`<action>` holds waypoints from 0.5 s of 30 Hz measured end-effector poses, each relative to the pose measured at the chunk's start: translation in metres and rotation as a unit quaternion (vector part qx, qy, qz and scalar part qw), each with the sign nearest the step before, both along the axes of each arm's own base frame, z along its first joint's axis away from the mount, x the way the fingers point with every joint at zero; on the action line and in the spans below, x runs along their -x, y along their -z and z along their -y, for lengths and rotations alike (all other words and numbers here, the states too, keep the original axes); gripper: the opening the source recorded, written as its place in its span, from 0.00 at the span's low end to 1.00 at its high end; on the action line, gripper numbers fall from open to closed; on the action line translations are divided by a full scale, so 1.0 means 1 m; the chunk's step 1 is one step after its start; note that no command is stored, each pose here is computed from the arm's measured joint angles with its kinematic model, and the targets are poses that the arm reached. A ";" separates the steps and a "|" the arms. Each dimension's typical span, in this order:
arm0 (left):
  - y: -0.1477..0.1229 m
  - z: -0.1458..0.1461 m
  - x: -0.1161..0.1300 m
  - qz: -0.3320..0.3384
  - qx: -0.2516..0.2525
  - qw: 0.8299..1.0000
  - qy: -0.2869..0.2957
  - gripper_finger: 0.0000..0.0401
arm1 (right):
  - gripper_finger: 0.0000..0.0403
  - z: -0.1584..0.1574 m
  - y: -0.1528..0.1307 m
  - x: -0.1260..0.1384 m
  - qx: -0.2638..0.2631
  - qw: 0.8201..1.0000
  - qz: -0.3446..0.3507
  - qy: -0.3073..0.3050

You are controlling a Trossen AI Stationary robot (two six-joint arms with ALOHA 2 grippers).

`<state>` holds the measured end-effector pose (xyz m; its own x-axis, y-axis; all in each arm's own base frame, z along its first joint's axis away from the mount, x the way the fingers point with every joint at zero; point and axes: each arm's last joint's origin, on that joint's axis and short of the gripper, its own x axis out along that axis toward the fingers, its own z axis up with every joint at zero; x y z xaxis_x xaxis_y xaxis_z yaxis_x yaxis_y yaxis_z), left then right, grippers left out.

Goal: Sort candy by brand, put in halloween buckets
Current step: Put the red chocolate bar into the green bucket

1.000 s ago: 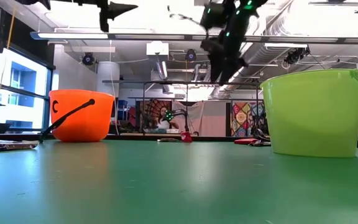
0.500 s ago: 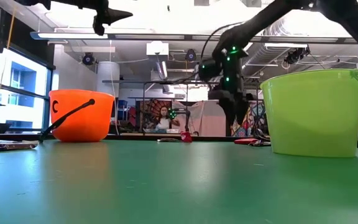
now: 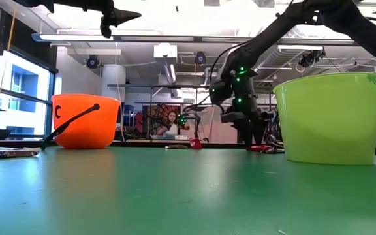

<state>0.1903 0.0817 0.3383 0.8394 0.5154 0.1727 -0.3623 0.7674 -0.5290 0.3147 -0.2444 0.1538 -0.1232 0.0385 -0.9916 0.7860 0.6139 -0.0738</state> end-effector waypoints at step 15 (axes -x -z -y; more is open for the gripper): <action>0.000 0.001 0.000 -0.005 -0.010 1.000 0.011 0.49 | 0.04 0.002 -0.019 -0.021 0.017 0.998 0.012 -0.061</action>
<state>0.1906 0.0809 0.3384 0.8527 0.4925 0.1742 -0.3499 0.7861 -0.5095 0.3353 -0.2461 0.1731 -0.1019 -0.0087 -0.9948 0.7071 0.7028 -0.0786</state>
